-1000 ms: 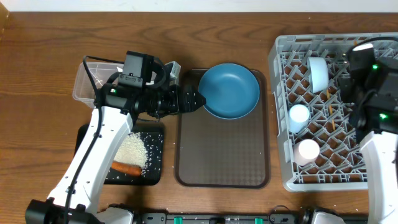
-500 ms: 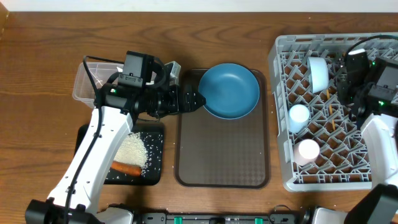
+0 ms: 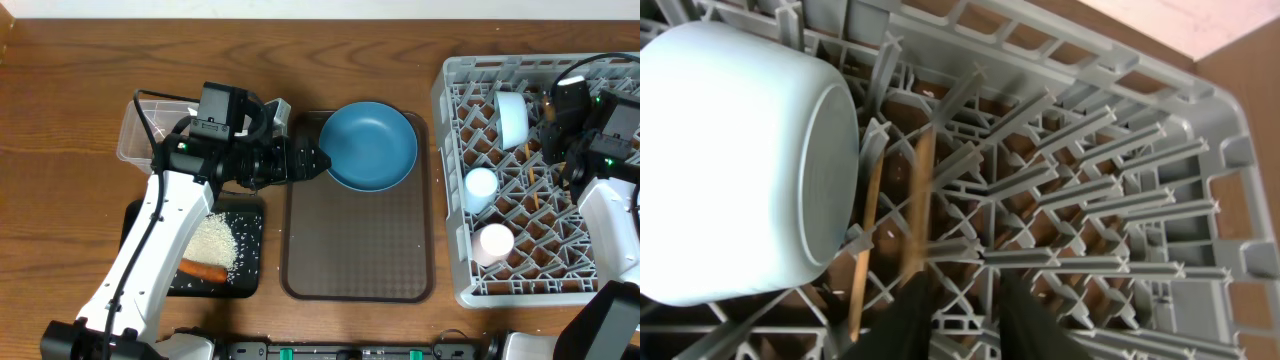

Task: Sort waste into correct bins and load items into the dishwasher rack
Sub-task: 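Carry the chopstick right and drop it into the dish rack, then move the right gripper left and grasp the blue plate rim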

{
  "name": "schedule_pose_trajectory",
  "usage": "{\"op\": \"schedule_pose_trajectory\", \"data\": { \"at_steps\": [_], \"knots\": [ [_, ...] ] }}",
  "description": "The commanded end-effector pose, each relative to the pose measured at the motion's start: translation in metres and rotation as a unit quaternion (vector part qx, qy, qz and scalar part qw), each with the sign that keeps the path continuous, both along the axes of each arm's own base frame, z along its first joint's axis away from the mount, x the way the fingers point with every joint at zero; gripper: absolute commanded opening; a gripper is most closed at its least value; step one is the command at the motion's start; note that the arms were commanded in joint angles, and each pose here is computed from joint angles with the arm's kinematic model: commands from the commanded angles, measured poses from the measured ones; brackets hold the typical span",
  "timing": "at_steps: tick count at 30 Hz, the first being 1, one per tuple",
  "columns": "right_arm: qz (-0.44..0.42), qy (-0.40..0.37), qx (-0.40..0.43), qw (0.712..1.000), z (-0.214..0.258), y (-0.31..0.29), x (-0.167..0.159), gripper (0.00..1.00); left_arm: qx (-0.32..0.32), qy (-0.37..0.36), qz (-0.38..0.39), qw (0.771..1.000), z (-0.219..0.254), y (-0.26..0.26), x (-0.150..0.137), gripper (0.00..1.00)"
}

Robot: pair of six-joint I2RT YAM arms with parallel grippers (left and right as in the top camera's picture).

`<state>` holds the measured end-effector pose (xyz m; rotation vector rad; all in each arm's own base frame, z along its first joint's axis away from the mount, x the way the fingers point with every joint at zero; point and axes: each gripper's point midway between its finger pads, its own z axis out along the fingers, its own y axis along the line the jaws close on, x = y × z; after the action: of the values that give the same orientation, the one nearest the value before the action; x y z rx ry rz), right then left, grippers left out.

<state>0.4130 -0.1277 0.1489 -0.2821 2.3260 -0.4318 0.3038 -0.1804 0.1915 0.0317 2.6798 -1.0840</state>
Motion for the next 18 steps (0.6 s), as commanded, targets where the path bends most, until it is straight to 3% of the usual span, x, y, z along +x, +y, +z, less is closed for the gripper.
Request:
{"op": "schedule_pose_trajectory", "data": {
  "at_steps": [1,7,10,12,18],
  "knots": [
    [0.003,-0.003,0.001,1.000,0.001,-0.001,0.002,0.29,0.003,-0.011,0.000,1.000,0.004,0.002,0.001,0.98],
    [-0.026,-0.017,0.031,0.999,0.003,-0.001,0.003,0.31,0.003,-0.011,0.000,1.000,0.004,0.002,0.001,0.98],
    [-0.080,-0.050,0.094,0.991,0.012,0.000,0.005,0.32,0.003,-0.011,0.000,1.000,0.004,0.002,0.001,0.98],
    [-0.092,-0.078,0.147,0.982,0.027,0.010,0.007,0.26,0.003,-0.011,0.000,1.000,0.004,0.002,0.001,0.98],
    [-0.028,-0.130,0.286,0.949,0.083,0.078,0.003,0.20,0.003,-0.011,0.000,1.000,0.004,0.002,0.001,0.98]
  ]
}}
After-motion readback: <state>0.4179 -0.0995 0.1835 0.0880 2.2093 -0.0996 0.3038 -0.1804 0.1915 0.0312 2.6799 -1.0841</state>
